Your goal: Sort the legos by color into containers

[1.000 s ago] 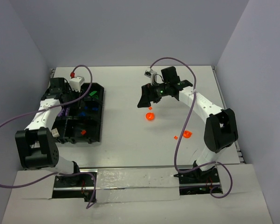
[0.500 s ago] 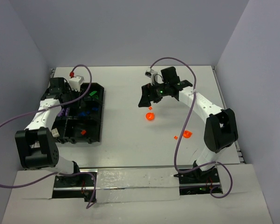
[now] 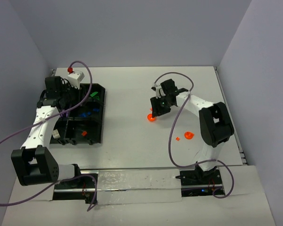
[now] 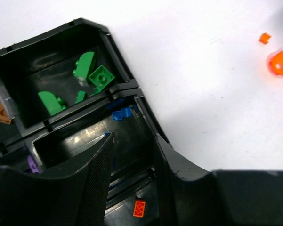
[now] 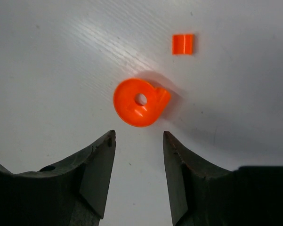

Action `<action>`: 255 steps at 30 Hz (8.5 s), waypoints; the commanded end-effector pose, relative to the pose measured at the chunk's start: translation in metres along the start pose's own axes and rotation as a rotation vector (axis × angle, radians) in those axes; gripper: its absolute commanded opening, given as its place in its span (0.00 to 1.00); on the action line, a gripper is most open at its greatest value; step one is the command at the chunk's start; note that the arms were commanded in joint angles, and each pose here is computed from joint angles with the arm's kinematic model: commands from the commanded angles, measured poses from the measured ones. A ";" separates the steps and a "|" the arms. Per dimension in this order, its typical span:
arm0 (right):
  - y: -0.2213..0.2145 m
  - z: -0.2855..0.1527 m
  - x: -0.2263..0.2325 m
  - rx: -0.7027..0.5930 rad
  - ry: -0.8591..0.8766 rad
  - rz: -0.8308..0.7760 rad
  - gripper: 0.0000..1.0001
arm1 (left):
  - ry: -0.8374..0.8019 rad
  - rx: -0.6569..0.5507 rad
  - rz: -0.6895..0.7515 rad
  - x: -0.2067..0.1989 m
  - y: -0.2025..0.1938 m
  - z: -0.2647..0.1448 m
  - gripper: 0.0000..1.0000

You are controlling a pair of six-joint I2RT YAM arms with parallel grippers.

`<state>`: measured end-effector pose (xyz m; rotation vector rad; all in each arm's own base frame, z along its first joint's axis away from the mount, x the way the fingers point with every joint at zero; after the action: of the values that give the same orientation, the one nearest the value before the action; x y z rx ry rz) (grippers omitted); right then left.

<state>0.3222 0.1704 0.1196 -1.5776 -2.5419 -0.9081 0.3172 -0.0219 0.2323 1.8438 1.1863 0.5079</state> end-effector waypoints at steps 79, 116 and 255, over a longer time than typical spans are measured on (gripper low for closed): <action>0.051 -0.058 0.175 -0.296 0.450 -0.253 0.00 | -0.575 0.086 -0.087 -0.158 -0.012 0.025 0.41; 0.052 -0.004 0.046 -0.217 -0.098 -0.105 0.73 | 0.132 0.458 0.155 -0.004 -0.119 -0.065 0.00; 0.086 -0.023 0.159 0.056 0.855 1.152 0.04 | -0.373 -0.137 -0.330 -0.156 0.036 0.054 0.00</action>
<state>0.3222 0.3083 0.2158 -1.8050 -0.8003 -0.9342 0.2955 -0.1894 0.2248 1.5646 1.2014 0.0267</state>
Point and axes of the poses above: each gripper's point midway between its finger pads, its own z axis out along the fingers, its own x axis along the line the jaws close on, y = z × x, the point moved 7 cm from there along -z, back along the fingers, and after that the axes turned 2 degrees about -z, right-handed, at the moved point
